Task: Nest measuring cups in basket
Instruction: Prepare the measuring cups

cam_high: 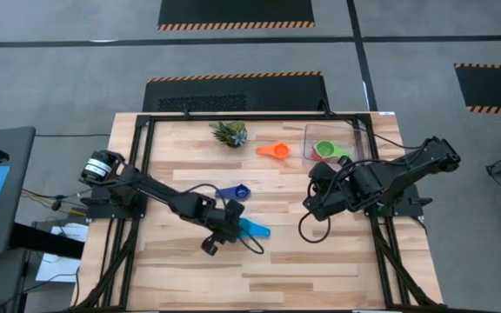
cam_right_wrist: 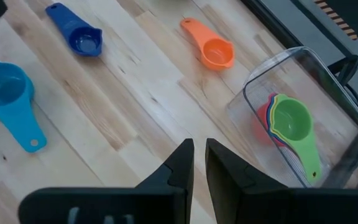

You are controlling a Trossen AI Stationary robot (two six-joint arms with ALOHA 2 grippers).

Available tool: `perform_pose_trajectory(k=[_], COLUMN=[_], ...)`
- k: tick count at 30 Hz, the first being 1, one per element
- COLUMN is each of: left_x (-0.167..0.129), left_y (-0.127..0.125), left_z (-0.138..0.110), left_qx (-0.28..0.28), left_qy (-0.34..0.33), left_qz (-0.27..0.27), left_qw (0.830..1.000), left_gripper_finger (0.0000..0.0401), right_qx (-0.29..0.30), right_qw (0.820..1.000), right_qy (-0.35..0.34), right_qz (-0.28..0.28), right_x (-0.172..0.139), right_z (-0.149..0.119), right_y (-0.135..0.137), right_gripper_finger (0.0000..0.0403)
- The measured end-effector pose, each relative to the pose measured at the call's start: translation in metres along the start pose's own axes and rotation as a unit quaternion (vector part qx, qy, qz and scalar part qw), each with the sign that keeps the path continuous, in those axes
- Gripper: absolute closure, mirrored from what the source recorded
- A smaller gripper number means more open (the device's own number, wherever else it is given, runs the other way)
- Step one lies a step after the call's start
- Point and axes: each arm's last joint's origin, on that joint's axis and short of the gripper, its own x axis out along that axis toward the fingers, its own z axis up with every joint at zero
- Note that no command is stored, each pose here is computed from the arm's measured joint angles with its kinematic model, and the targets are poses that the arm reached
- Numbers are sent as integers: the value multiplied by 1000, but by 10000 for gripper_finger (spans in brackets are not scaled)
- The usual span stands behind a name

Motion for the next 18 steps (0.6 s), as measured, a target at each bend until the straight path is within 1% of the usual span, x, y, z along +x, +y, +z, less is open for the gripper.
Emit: perform_pose_trajectory(k=[6,10,12,14,16,18], left_x=[0,0,5,8,15,19], left_y=[3,4,3,1,2,1], left_z=[-1,-2,-3,-7,-6,-10], left_qx=[-1,8,13,20,28,27], left_qy=[9,9,14,33,33,54], left_qz=[26,22,19,11,19,26], left_qw=[1000,1000,1000,999,999,998], left_gripper_finger=[305,305,305,305,305,305], right_qx=[0,0,0,0,-3,-3], right_qw=[1000,1000,1000,1000,1000,1000], right_qy=[0,0,0,1,2,3], right_qz=[0,0,0,0,-3,-4], right_x=[0,0,0,0,0,0], right_z=[0,0,0,0,0,-1], right_y=[0,0,0,0,-1,-1], right_gripper_finger=[337,337,337,337,337,337])
